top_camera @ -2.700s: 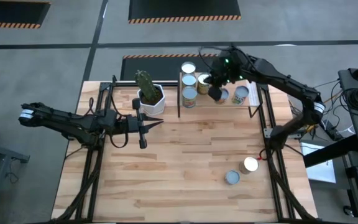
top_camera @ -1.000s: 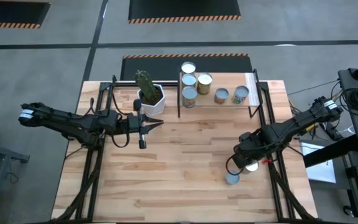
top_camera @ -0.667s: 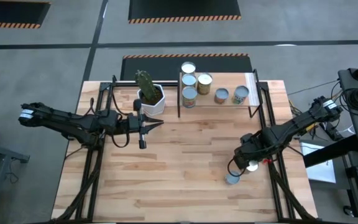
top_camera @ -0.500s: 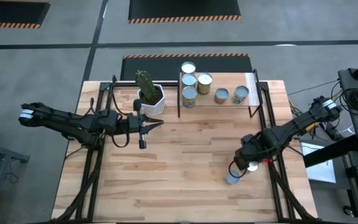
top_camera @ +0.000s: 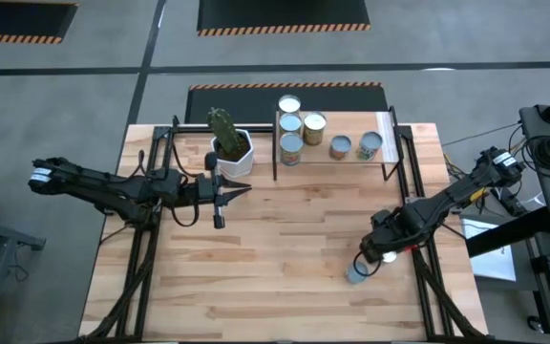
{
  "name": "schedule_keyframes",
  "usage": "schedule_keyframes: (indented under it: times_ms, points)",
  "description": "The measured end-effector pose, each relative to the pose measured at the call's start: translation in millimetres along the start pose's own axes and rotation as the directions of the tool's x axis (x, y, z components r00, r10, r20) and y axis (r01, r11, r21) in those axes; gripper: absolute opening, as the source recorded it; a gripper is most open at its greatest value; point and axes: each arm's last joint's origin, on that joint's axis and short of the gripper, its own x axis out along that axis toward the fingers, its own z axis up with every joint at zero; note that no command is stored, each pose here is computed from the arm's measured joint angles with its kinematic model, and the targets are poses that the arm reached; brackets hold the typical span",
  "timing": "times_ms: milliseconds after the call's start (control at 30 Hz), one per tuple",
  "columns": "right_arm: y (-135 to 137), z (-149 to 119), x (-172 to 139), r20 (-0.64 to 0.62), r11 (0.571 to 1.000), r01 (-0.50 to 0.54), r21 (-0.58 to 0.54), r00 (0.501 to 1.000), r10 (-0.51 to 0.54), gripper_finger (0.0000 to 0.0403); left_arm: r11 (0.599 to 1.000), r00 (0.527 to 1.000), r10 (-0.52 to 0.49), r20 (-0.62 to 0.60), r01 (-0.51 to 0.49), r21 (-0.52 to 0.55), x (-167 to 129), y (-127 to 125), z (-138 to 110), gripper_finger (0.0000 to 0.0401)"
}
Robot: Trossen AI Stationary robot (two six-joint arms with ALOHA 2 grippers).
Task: Pick and place cans onto a shelf
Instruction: Put the canned peaches on the shelf
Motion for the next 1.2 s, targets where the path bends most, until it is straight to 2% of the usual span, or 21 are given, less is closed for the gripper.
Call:
schedule_keyframes:
  times_ms: [100,200,433,633,767,900,1100,1200]
  points:
    - [-3.3,2.2,8.0,0.006,1.0,0.021,0.018,1.0,-0.021,0.0373,1.0,1.0,0.0,0.0,0.0,0.0,0.0,0.0,0.0,0.0006]
    - [-2.0,3.7,15.4,0.006,1.0,-0.005,0.005,1.0,0.005,0.0369,1.0,1.0,0.0,0.0,0.0,0.0,0.0,0.0,0.0,0.0006]
    - [0.7,4.5,20.7,0.0,0.999,-0.044,-0.002,0.999,0.044,0.0299,1.0,1.0,0.0,0.0,0.0,0.0,0.0,0.0,0.0,0.0006]
    - [-0.5,4.3,15.7,0.004,0.999,-0.021,-0.039,1.0,0.021,0.0303,1.0,1.0,0.0,0.0,0.0,0.0,0.0,0.0,0.0,0.0006]
    - [-3.5,4.3,-4.1,0.019,0.998,0.038,-0.053,0.999,-0.037,0.0331,1.0,1.0,0.0,0.0,0.0,0.0,0.0,-0.1,0.1,0.0006]
    - [-2.4,6.9,-34.7,0.075,0.997,0.044,-0.071,0.996,-0.038,0.033,1.0,1.0,0.001,0.001,-0.001,0.0,0.0,0.0,0.1,0.0006]
    - [7.2,20.3,-82.7,0.201,0.984,-0.073,-0.161,0.974,0.105,0.0315,1.0,1.0,0.003,0.008,-0.003,-0.002,0.0,0.2,0.8,0.0006]
    - [12.6,31.7,-102.6,0.257,0.969,-0.1,-0.225,0.953,0.157,0.0315,1.0,1.0,0.003,0.008,-0.003,-0.002,0.0,0.2,0.8,0.0006]
